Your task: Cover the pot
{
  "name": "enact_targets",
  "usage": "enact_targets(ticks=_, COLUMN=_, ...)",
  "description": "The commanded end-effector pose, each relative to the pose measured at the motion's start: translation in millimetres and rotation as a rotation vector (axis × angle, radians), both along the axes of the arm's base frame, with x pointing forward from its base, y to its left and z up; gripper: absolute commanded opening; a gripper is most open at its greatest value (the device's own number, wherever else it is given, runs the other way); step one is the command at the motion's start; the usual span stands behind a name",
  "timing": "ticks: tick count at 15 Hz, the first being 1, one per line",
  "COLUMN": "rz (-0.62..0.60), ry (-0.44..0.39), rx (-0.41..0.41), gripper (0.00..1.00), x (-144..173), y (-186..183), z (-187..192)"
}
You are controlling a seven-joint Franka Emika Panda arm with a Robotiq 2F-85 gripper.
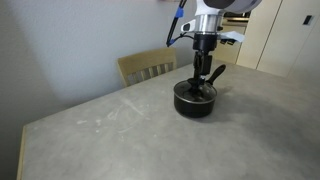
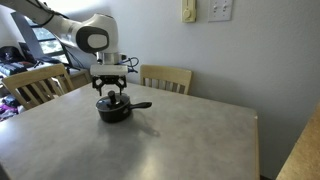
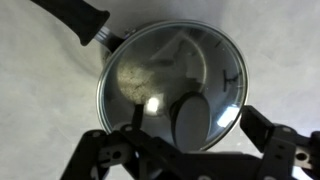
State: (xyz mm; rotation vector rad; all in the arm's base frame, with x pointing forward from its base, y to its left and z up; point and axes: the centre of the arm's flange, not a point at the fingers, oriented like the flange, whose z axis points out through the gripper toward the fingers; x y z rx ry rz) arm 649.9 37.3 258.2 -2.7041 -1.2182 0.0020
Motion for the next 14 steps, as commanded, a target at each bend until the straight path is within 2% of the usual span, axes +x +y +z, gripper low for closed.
enact_targets(ticks=1, rz=-0.004, ry=-0.005, rx=0.013, gripper=1.00, x=-7.3, y=-0.2, z=13.9)
enact_targets(ticks=14, rz=0.013, ry=-0.050, rx=-0.025, gripper=1.00, x=-4.4, y=3.3, z=67.0)
